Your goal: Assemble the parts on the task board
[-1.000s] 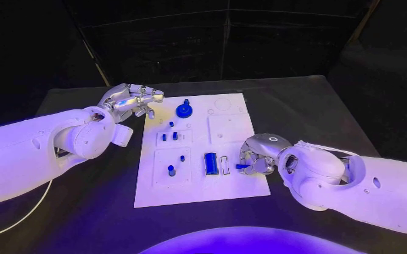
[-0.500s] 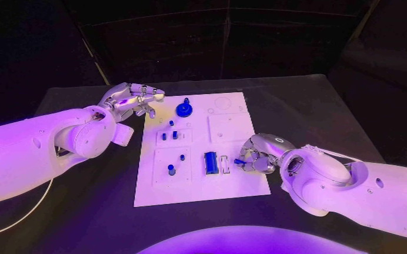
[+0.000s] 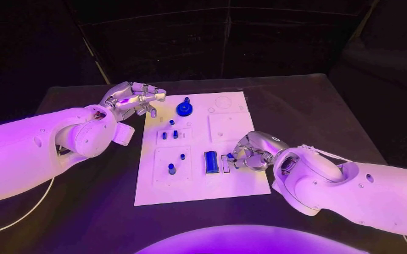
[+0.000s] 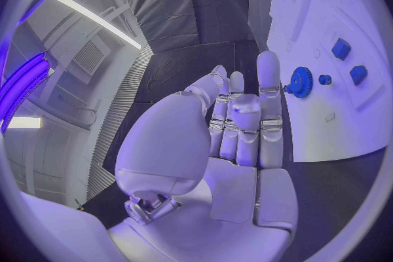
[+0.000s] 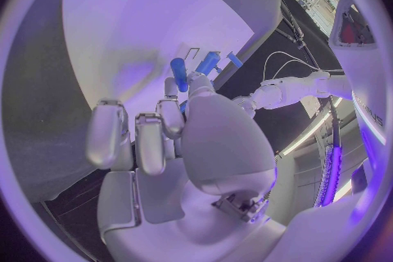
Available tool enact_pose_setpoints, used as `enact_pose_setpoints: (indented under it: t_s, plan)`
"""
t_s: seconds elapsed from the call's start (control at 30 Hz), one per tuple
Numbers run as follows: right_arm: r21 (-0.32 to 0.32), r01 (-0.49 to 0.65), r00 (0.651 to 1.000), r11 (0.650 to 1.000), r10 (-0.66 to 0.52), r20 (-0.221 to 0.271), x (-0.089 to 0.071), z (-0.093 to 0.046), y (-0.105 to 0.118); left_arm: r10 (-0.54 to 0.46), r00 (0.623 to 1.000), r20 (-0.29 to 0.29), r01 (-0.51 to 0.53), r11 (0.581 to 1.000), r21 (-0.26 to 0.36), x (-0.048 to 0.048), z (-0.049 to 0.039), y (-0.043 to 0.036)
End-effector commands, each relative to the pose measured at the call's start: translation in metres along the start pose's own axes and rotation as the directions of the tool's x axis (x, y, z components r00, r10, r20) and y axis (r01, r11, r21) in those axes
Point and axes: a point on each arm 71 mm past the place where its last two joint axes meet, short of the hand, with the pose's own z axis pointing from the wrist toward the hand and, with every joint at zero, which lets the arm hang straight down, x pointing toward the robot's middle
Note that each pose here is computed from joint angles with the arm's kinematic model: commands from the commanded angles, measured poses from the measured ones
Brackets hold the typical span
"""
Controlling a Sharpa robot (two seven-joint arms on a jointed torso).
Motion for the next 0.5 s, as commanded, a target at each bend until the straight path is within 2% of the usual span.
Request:
enact_pose_setpoints:
  t_s: [0.03, 0.27, 0.5]
  plan:
    - [0.029, -0.029, 0.999, 0.999, 0.03, -0.023, 0.0028, 0.0021, -0.0003, -0.007, 1.0, -0.02, 0.008, 1.0, 0.019, 0.0025, 0.0004, -0.0022]
    - [0.047, -0.014, 0.998, 0.999, 0.017, -0.057, 0.0076, 0.0063, 0.0008, -0.009, 1.0, -0.027, 0.009, 1.0, 0.02, 0.0037, 0.0008, -0.0023]
    - [0.055, 0.002, 0.998, 0.998, 0.002, -0.068, 0.0093, 0.0098, -0.0004, -0.01, 0.999, -0.031, 0.01, 1.0, 0.016, 0.0043, 0.0009, -0.0021]
